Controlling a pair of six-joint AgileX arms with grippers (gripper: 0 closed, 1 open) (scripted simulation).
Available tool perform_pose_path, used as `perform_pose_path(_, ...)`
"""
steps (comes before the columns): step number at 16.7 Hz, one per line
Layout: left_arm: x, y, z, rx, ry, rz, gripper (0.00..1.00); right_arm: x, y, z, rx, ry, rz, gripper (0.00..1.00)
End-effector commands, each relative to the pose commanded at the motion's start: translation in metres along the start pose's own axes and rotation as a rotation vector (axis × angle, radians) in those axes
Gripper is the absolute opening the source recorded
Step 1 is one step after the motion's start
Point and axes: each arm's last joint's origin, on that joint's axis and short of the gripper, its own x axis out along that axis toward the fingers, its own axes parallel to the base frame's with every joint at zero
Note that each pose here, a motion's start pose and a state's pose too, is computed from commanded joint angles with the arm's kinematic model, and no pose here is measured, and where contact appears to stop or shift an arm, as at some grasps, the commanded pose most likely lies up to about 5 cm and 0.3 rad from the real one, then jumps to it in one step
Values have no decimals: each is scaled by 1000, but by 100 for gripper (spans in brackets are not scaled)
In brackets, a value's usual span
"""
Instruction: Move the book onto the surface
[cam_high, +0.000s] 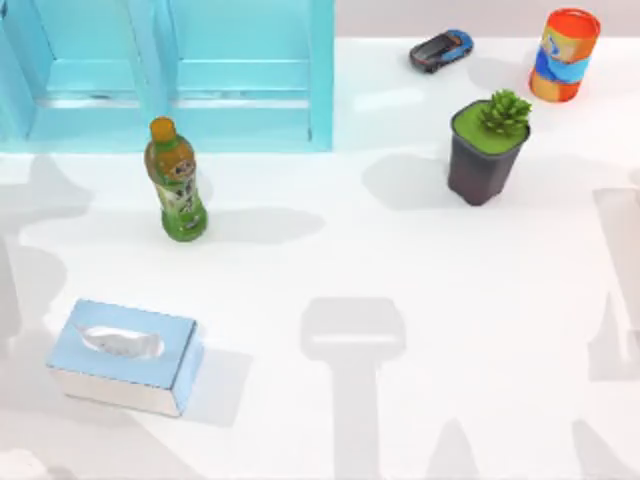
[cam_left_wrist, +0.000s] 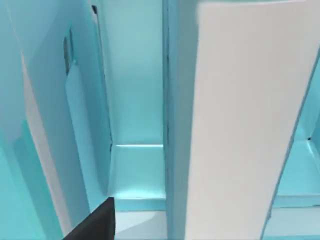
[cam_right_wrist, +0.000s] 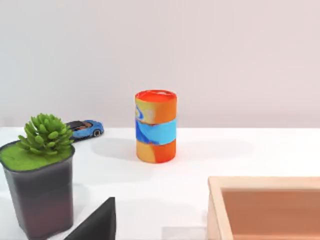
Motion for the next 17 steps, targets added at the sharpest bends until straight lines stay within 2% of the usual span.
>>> perform_pose_path(6, 57, 6, -9, 1, 5, -3, 100, 0, 0, 0, 0, 0, 0, 100)
perform_pose_path(12, 67, 9, -15, 1, 9, -3, 100, 0, 0, 0, 0, 0, 0, 100)
perform_pose_path(17, 67, 9, -15, 1, 9, -3, 62, 0, 0, 0, 0, 0, 0, 100)
